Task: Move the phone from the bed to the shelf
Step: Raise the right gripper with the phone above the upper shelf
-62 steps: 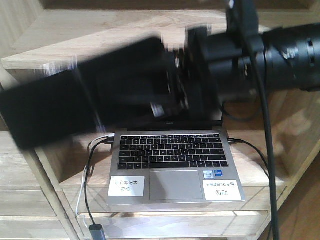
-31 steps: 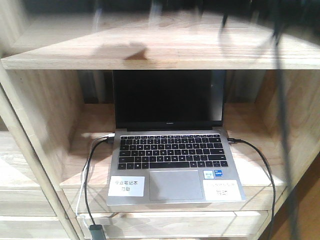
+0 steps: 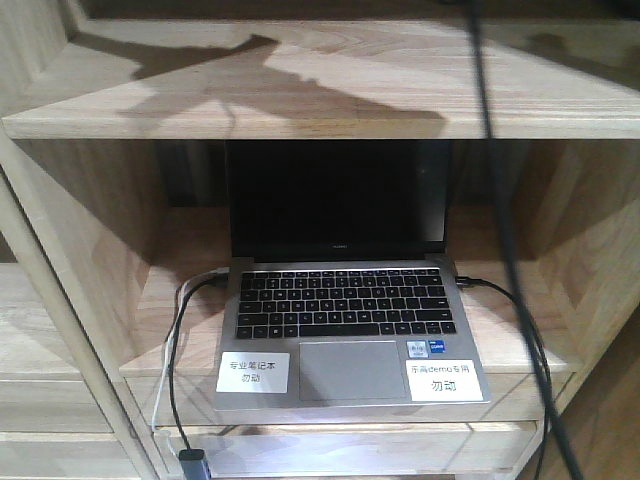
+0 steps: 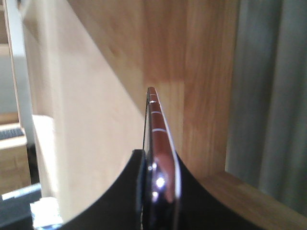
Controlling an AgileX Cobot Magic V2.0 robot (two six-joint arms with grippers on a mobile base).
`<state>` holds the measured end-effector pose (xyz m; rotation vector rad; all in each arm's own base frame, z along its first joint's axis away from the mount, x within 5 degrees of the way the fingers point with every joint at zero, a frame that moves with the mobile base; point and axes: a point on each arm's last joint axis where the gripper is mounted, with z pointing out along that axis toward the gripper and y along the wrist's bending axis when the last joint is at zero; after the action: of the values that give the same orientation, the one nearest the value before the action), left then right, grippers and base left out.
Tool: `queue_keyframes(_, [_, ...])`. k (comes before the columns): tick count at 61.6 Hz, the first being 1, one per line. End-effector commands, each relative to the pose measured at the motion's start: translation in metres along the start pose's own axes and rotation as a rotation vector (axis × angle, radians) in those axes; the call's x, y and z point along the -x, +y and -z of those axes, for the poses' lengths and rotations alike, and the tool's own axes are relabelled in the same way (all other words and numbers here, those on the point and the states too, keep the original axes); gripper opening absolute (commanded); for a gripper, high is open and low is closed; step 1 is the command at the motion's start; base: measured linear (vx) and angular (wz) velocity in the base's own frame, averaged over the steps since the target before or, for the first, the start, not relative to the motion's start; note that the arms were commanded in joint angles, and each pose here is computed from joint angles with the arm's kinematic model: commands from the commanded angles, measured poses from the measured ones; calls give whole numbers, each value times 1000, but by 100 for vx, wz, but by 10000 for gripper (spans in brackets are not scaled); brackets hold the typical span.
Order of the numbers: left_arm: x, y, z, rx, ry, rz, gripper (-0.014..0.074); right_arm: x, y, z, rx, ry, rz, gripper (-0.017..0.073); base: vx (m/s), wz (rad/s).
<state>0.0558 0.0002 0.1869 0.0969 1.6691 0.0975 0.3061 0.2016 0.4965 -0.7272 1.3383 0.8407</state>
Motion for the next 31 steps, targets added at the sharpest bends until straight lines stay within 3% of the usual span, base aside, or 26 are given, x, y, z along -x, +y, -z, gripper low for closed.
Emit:
queue_keyframes(1, [15,2,2,14,-103,15,1,27,5,0,8,-93,23,-2,0,0])
queue_keyframes(13, [15,2,2,14,-103,15,1,9,8,-32,32,-44,80,-2,0,0])
queue_keyframes(31, [15,2,2,14,-103,15,1,-33,2,-66,-19,37,88,-2,0,0])
